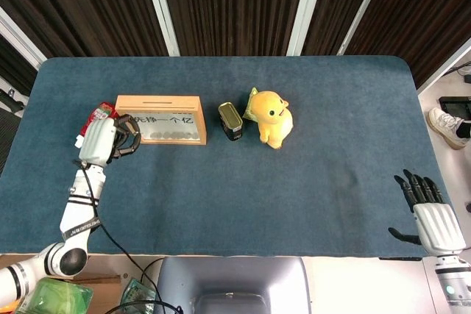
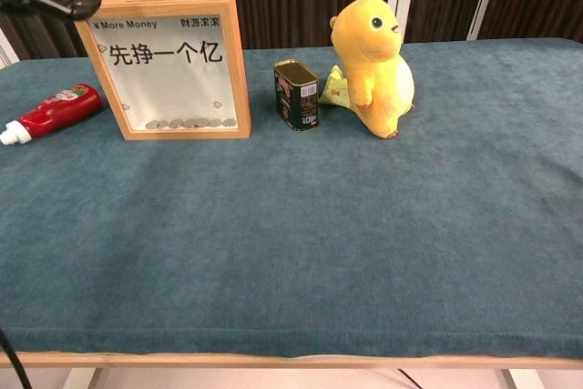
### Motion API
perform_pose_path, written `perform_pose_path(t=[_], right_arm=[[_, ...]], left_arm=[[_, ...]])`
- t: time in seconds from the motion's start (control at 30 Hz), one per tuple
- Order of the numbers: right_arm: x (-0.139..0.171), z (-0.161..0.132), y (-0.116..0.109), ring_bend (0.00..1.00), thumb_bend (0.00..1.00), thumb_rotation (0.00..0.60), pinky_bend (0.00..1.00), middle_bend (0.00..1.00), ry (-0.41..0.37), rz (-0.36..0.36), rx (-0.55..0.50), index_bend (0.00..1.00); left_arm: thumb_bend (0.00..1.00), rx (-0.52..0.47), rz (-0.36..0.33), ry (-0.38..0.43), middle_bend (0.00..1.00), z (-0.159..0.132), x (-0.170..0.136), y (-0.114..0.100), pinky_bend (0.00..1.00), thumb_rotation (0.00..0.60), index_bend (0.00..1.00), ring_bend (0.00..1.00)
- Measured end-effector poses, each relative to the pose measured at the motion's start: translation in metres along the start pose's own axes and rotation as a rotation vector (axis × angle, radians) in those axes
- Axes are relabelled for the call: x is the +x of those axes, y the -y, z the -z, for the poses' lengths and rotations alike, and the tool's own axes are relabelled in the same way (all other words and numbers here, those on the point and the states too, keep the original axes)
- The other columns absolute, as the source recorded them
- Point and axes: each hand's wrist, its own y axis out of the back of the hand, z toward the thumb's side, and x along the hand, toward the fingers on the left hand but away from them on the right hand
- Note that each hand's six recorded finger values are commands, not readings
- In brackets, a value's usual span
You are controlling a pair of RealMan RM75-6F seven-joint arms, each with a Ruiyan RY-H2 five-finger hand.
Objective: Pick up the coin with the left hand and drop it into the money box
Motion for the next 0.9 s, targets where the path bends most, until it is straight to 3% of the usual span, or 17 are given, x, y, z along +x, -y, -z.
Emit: perform_pose_path(t=[0.17, 0.4, 0.9], right_arm=[[-0.003, 0.006, -0.002, 0.00, 0.17, 0.600, 0.00, 0.00, 0.022, 0.004, -0.008, 0.00], [-0.005, 0.012, -0.006, 0.00, 0.17, 0.600, 0.00, 0.00, 0.043, 0.012, -0.021, 0.00], [-0.003, 0.017, -0.010, 0.00, 0.17, 0.600, 0.00, 0.00, 0.062, 0.026, -0.029, 0.00]], left_arm=[[0.67, -0.006, 0.017, 0.003, 1.00, -0.025, 0.034, -0.009, 1.00, 0.600, 0.71, 1.00], [0.67, 0.016, 0.047, -0.002, 1.00, -0.041, 0.068, -0.006, 1.00, 0.600, 0.71, 1.00], [0.67, 0.061, 0.099, -0.012, 1.00, -0.044, 0.097, 0.011, 1.00, 0.600, 0.71, 1.00]])
